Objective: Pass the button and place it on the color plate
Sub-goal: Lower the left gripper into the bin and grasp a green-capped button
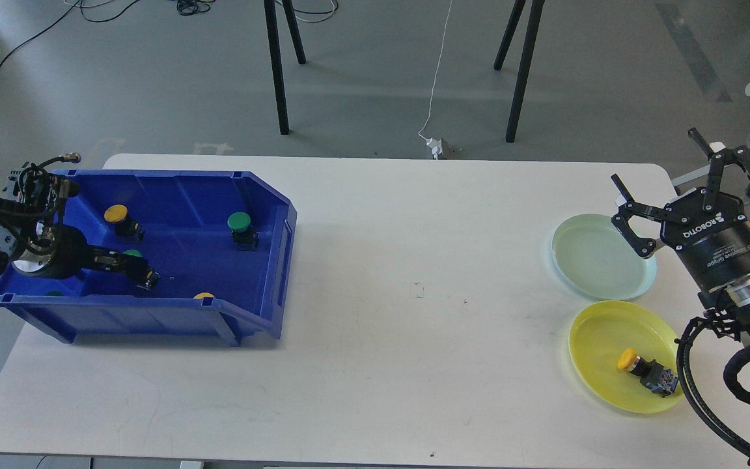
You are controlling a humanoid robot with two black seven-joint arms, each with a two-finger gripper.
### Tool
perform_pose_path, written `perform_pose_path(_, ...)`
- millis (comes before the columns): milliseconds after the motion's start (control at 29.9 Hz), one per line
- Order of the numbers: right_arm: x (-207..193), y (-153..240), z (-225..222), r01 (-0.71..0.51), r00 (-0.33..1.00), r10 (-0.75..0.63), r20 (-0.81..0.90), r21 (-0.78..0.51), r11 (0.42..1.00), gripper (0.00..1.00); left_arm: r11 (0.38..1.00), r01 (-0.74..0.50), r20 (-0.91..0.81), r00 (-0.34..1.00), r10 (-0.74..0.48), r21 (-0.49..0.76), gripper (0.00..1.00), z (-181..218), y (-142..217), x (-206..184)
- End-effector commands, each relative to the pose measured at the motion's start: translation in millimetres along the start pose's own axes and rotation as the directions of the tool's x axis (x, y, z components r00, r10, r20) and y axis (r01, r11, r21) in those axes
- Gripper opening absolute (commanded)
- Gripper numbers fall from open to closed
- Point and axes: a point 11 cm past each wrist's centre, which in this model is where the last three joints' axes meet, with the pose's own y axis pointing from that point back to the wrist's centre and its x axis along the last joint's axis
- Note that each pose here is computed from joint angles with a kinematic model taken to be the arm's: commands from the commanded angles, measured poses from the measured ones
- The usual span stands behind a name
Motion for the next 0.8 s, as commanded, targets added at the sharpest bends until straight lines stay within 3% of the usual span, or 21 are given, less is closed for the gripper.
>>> perform_pose_path(0, 0.6, 0.3, -0.1, -0.002, 1.0, 0.002, 0.0, 0.0, 1.0, 0.97, 1.0, 0.01, -0.004, 1.0, -0.01, -0.01, 0.73, 3.8, -5.6, -5.0)
perform_pose_path(434, 5.5, 8.8, 3.9, -0.024, 1.0, 0.024, 0.007, -0.006, 1.0, 0.97, 1.0, -0.007, -0.026, 1.0, 0.007, -0.012, 0.68, 6.4, -9.7, -0.5)
perform_pose_path(534, 5.5, 8.8, 3.9, -0.024, 1.0, 0.024, 0.007, -0.006, 1.0, 0.97, 1.0, -0.018, -0.045, 0.999, 0.018, -0.006, 0.63, 5.9, -11.9, 2.1)
perform_pose_path(568, 5.5, 8.8, 3.9, -0.024, 1.0, 0.024, 0.007, -0.006, 1.0, 0.97, 1.0, -0.019, -0.049, 0.999, 0.019, -0.005, 0.59, 5.6, -12.2, 2.3)
perform_pose_path(768, 5.6, 8.9, 4.4, -0.024, 1.0, 0.024, 0.007, -0.008, 1.0, 0.97, 1.0, -0.02, -0.051, 0.998, 0.02, -0.008, 0.14, 7.0, -13.3, 2.6)
